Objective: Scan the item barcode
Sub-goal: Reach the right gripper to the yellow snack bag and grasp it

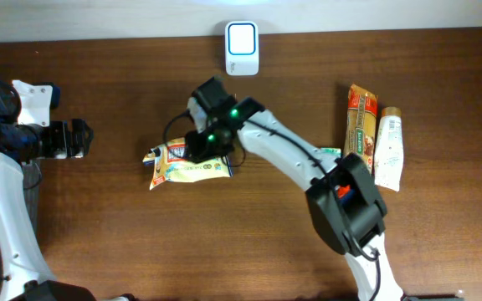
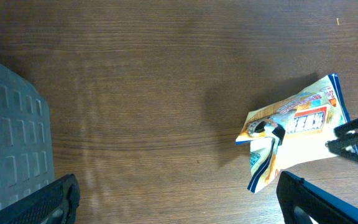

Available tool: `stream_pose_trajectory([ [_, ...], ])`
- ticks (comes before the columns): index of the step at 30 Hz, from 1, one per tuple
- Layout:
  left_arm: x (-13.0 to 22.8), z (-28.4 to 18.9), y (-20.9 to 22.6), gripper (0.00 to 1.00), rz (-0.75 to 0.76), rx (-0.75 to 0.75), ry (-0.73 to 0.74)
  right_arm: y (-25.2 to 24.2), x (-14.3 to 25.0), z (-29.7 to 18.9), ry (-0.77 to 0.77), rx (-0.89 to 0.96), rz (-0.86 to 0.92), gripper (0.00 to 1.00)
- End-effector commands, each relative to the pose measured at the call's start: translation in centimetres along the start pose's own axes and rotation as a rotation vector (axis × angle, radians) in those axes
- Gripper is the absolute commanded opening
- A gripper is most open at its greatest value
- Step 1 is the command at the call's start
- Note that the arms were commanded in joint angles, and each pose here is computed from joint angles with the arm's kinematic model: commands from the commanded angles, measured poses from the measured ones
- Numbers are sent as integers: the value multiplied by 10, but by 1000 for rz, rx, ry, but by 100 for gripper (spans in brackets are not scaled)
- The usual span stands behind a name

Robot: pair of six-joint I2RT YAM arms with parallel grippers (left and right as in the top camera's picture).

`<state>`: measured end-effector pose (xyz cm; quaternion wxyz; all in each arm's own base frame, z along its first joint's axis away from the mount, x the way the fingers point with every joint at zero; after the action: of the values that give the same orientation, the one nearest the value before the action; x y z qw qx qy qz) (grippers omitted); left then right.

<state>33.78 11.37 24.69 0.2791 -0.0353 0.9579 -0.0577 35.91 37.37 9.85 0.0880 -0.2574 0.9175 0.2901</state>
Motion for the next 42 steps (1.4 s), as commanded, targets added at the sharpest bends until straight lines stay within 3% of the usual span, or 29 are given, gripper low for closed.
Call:
stream_pose_trajectory([
  [1, 0, 0, 1, 99, 9, 1, 0, 22, 0, 9, -10, -45, -121, 45],
  [7, 0, 0, 1, 99, 9, 1, 0, 31, 2, 19, -29, 39, -255, 52],
  [15, 0, 1, 1, 99, 9, 1, 0, 54, -11, 33, -181, 381, -425, 73],
  [18, 0, 1, 1, 99, 9, 2, 0, 62, -22, 33, -278, 476, -424, 72],
  [21, 0, 0, 1, 99, 9, 1, 0, 60, -25, 40, -326, 508, -375, 67],
  [27, 0, 0, 1, 99, 9, 2, 0, 38, -12, 59, -266, 573, -340, 56],
  [29, 0, 1, 1, 99, 9, 1, 0, 31, -11, 55, -257, 616, -334, 45],
  [34, 0, 1, 1, 99, 9, 1, 0, 12, -5, 41, -191, 655, -305, 4],
  [38, 0, 1, 1, 99, 9, 2, 0, 12, -13, -5, -152, 625, -258, 4],
  [42, 0, 1, 1, 99, 9, 1, 0, 41, -22, -74, -109, 348, -235, 4],
])
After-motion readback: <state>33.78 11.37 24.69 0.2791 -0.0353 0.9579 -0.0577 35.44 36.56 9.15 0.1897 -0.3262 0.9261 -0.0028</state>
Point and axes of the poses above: each gripper's point midway between its finger pads, its own z axis out along the fingers, its own y axis along the line the jaws close on, x = y × z, the point moved 3 cm from there along -z, back along the fingers, and after that the axes turned 6 degrees about -z, right-handed, at the moved point
